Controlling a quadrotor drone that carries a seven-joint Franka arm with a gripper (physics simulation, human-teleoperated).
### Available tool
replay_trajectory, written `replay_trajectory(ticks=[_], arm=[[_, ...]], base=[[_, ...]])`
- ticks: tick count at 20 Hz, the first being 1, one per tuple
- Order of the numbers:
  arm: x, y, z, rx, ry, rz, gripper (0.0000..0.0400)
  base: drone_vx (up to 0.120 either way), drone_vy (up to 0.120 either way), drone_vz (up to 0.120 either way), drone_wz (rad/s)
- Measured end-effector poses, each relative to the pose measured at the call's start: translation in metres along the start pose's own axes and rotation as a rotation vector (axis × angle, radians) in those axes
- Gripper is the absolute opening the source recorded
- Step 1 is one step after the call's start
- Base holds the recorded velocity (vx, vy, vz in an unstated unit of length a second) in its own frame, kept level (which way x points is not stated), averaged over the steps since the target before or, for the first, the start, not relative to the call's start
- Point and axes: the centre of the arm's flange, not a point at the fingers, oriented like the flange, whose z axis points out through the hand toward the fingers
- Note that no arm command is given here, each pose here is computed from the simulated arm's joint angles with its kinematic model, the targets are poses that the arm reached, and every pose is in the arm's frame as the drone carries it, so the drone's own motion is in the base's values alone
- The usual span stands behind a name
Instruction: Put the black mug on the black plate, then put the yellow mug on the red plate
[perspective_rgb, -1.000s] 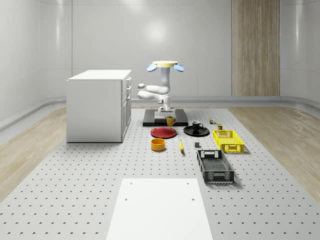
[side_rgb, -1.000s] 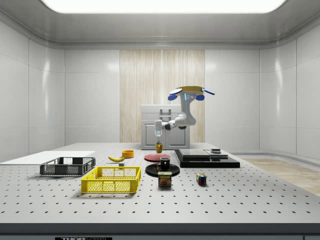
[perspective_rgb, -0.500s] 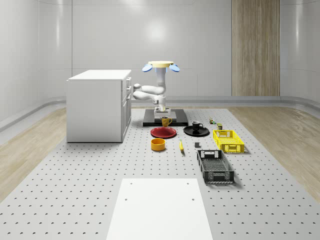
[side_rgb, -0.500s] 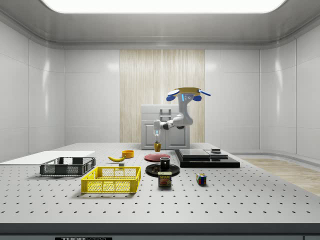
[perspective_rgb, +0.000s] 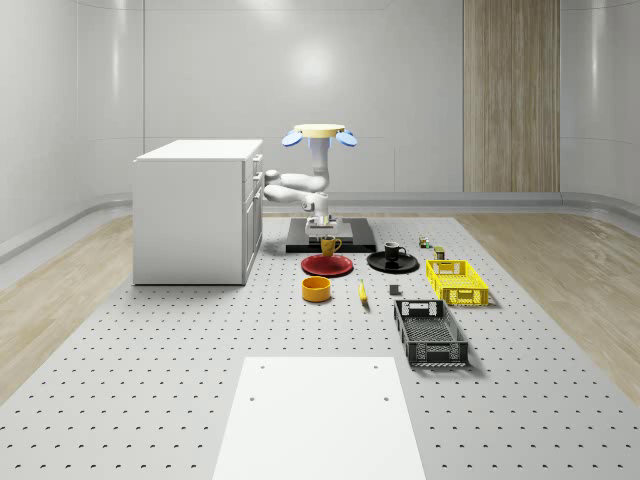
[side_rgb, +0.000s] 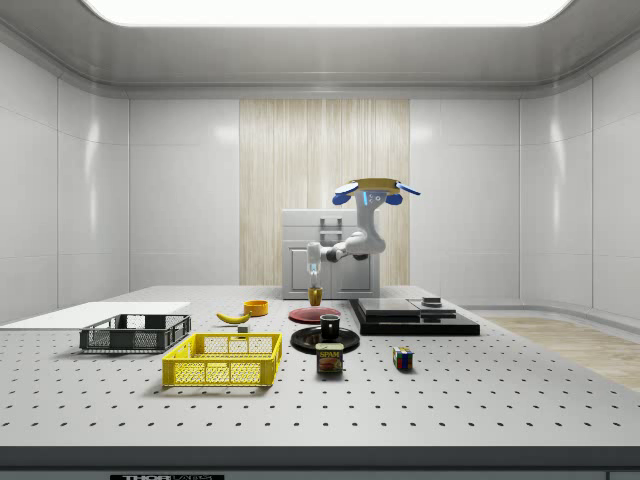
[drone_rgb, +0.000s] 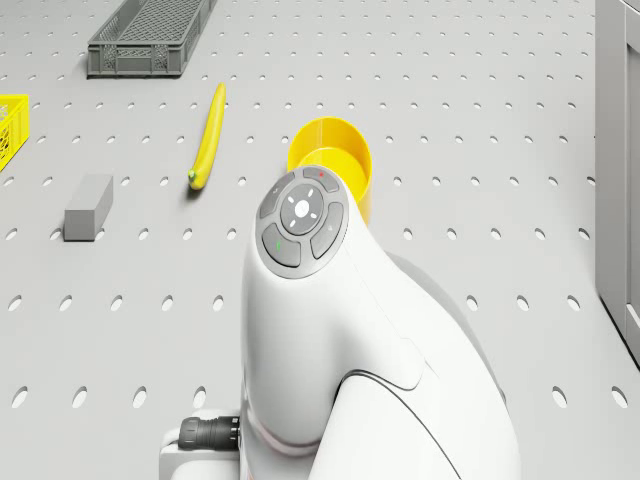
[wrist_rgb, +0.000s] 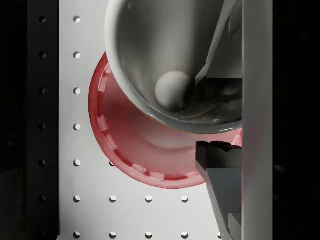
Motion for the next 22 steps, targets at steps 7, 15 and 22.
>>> replay_trajectory(ticks=[7,15,22], arm=[[0.0,0.0,0.025,0.0,0.0,0.0,0.011],[0.0,0.0,0.038,0.0,0.0,0.0,0.0335],[0.0,0.0,0.026,0.0,0.0,0.0,0.0388]], base=[[0.0,0.0,0.0,0.0],[0.0,0.0,0.0,0.0],[0.0,0.0,0.0,0.0]])
